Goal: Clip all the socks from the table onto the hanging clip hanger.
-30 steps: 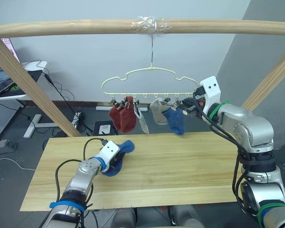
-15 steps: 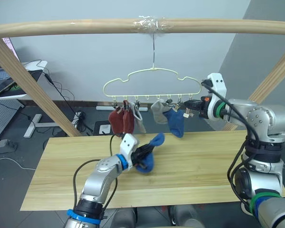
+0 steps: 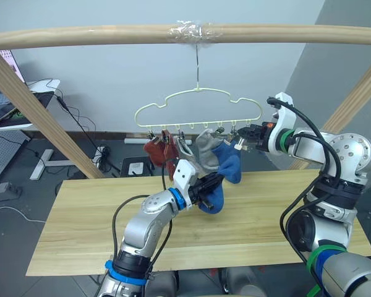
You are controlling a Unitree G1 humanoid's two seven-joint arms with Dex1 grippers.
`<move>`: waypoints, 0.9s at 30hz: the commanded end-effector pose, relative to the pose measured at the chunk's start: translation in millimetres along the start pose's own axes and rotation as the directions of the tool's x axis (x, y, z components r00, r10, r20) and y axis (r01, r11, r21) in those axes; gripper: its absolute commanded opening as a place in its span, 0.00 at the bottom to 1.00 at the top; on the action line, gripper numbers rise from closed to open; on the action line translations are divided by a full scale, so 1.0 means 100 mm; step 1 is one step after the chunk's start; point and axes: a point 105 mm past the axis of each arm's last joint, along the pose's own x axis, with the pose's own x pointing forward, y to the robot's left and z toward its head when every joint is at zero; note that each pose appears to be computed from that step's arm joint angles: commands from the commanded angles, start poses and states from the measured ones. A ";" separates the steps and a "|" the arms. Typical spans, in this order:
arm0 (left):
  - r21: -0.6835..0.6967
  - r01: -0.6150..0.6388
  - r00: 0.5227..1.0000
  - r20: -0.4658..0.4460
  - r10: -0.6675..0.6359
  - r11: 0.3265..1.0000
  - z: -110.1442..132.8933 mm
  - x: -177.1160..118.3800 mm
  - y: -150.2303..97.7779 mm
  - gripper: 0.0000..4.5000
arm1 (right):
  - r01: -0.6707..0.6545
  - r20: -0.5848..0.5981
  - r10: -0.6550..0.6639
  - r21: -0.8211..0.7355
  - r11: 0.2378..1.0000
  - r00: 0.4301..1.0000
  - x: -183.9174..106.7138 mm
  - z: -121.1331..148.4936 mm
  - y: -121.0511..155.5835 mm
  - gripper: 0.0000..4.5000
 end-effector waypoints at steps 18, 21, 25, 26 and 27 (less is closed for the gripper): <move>0.042 -0.033 0.992 0.125 0.027 0.999 0.26 0.26 0.04 0.00 | -0.044 -0.006 0.044 0.008 0.999 0.999 -0.03 -0.01 0.15 0.00; 0.050 -0.024 0.992 0.123 0.018 0.998 0.26 0.27 0.03 0.00 | -0.049 -0.008 0.049 0.008 0.999 0.999 -0.04 -0.01 0.16 0.00; 0.059 -0.006 0.992 0.125 -0.001 0.998 0.26 0.28 -0.01 0.00 | -0.059 -0.006 0.059 0.008 0.998 0.998 -0.05 0.00 0.17 0.18; 0.059 -0.003 0.992 0.127 -0.005 0.998 0.27 0.28 -0.02 0.00 | -0.062 -0.006 0.062 0.008 0.998 0.998 -0.06 0.00 0.17 0.26; 0.053 0.003 0.991 0.131 -0.010 0.999 0.28 0.28 -0.04 0.00 | -0.066 -0.006 0.066 0.007 0.998 0.998 -0.06 0.00 0.17 0.35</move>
